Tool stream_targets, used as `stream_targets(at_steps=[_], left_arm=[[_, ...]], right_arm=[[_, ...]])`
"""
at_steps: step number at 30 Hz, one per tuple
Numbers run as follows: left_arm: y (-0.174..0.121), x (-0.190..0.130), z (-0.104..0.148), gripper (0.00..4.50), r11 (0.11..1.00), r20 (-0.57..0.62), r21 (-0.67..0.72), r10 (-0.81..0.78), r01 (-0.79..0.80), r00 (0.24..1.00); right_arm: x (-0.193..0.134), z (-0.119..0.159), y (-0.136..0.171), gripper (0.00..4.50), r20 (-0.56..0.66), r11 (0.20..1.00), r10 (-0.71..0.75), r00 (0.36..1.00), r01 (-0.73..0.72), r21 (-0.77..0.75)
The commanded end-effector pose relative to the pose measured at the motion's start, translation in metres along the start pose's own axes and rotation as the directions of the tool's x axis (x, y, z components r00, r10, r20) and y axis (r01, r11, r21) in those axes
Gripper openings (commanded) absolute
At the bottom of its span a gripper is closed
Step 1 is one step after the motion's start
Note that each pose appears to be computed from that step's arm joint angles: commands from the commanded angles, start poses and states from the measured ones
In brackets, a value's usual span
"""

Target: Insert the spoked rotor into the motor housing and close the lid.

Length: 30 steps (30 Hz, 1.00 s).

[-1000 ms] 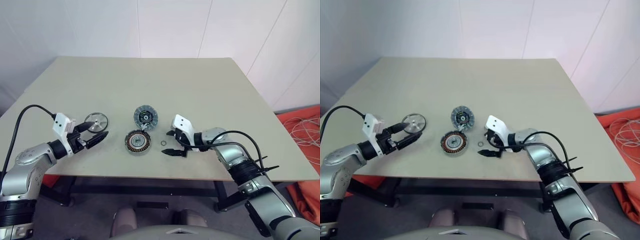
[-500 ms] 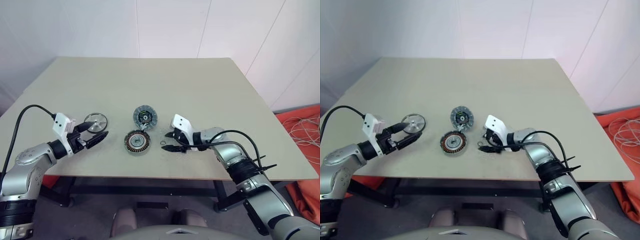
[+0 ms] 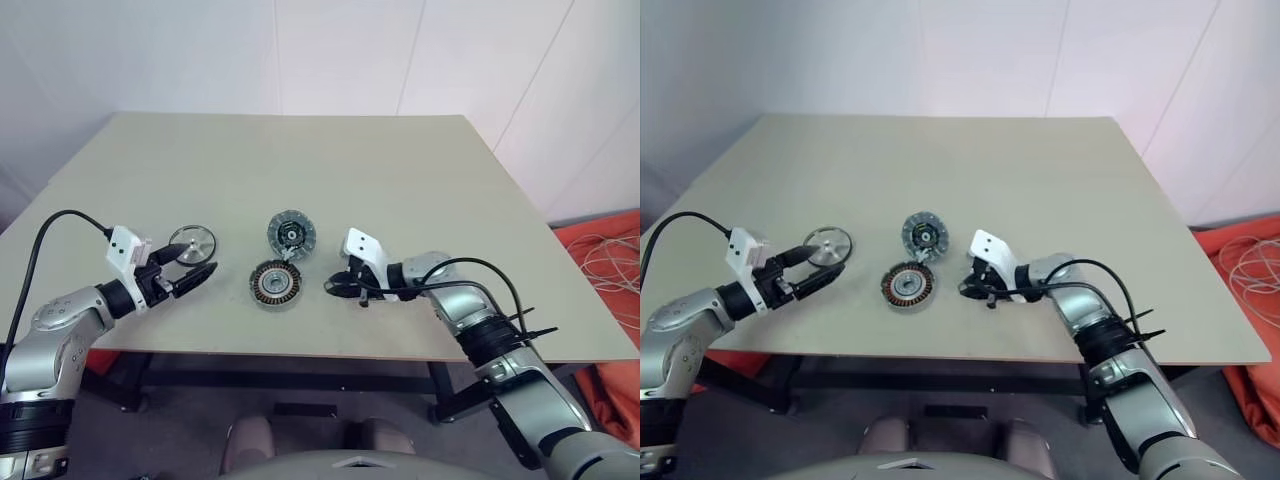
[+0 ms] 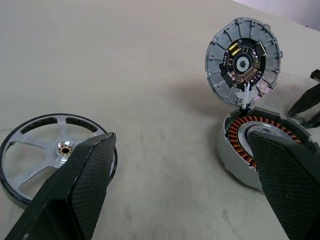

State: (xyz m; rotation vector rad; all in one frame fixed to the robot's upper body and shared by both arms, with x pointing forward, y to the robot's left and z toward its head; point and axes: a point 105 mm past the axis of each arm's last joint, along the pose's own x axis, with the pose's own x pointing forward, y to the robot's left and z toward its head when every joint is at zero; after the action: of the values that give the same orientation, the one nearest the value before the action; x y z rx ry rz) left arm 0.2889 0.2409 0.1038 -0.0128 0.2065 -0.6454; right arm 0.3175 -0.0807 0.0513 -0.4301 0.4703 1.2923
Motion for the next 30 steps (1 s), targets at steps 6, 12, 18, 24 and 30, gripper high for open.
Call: stream_targets(at_steps=[6, 12, 18, 24, 30], left_arm=[[-0.005, -0.003, 0.0, 4.5, 0.998, 0.028, 0.069, -0.018, 0.016, 0.999], [-0.011, -0.004, -0.003, 4.5, 0.992, 0.005, 0.122, -0.042, 0.041, 0.999], [-0.023, -0.006, -0.003, 4.5, 0.985, -0.013, 0.133, -0.106, 0.107, 0.994], [-0.035, -0.006, -0.007, 4.5, 0.972, -0.051, 0.146, -0.181, 0.187, 0.982], [-0.038, -0.009, -0.009, 4.5, 0.965, -0.063, 0.152, -0.206, 0.213, 0.977]], right_arm=[[-0.017, 0.08, 0.002, 0.64, 0.108, 0.994, 0.046, 0.993, -0.035, -0.1], [0.004, 0.104, 0.009, 0.64, 0.132, 0.987, 0.072, 0.989, -0.052, -0.151], [0.026, 0.102, 0.009, 0.64, 0.092, 0.988, 0.072, 0.993, -0.058, -0.141], [0.045, 0.096, 0.006, 0.64, 0.077, 0.992, 0.058, 0.995, -0.049, -0.117], [0.056, 0.097, 0.01, 0.64, 0.08, 0.992, 0.071, 0.994, -0.062, -0.108]])
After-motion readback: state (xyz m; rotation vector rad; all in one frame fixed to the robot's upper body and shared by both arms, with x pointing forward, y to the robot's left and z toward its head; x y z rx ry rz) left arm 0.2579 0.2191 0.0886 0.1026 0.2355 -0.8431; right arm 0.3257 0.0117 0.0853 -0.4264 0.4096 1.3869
